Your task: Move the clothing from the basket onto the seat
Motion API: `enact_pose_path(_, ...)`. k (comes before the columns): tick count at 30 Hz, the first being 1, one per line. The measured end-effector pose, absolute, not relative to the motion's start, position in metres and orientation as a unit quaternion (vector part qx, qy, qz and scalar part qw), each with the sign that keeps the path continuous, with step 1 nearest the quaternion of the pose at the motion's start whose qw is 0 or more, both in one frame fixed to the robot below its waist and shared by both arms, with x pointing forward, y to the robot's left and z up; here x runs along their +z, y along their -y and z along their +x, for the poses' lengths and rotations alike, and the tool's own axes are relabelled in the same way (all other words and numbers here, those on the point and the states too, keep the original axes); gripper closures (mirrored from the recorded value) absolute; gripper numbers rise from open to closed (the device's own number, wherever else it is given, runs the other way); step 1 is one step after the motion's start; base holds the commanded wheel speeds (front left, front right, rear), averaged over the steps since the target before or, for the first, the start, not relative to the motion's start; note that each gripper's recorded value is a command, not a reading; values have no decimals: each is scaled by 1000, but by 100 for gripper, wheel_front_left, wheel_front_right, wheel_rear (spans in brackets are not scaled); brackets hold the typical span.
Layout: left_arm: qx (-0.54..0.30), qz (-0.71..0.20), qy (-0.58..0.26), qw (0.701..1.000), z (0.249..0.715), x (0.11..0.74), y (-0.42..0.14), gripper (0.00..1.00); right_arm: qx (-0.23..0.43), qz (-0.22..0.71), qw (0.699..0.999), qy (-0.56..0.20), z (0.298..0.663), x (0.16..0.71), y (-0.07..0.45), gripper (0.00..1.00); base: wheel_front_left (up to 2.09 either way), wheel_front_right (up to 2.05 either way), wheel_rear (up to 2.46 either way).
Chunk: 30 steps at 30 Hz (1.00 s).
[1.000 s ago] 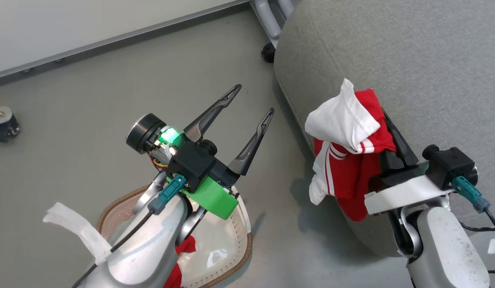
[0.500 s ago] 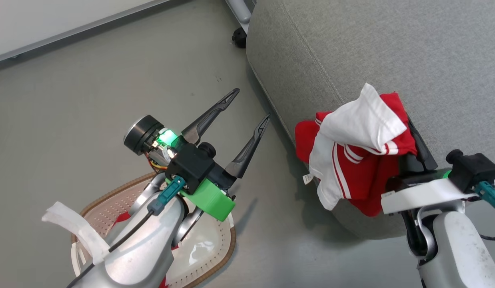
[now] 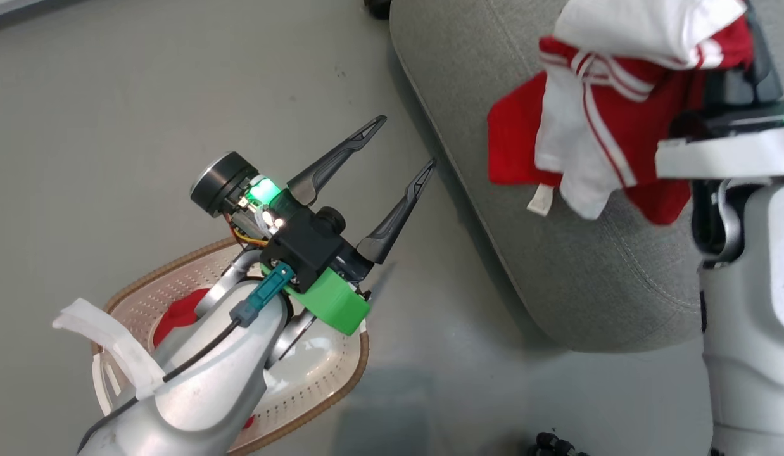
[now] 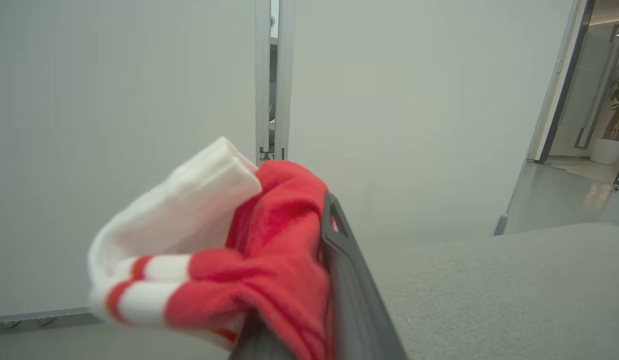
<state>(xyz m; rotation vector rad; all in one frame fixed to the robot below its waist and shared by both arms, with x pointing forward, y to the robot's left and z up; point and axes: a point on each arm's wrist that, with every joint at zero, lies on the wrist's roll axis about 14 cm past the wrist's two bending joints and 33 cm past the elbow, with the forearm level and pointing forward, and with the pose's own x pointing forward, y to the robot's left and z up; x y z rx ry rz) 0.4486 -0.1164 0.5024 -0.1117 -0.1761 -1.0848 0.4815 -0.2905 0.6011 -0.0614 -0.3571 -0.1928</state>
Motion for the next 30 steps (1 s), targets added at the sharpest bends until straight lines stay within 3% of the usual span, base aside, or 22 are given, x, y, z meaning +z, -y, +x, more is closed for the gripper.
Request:
enact_pose_path(16,-514,-63,35,855,481,429,105,0,-139,-147,935,292,568,686,334,100,0,0,0)
enact_pose_path(23,-513,-70,12,856,485,401,101,0,-184,-169,930,268,582,674,376,100,0,0,0)
enact_pose_path(30,-508,-67,-6,859,488,382,94,0,-210,-156,950,172,594,600,396,100,0,0,0)
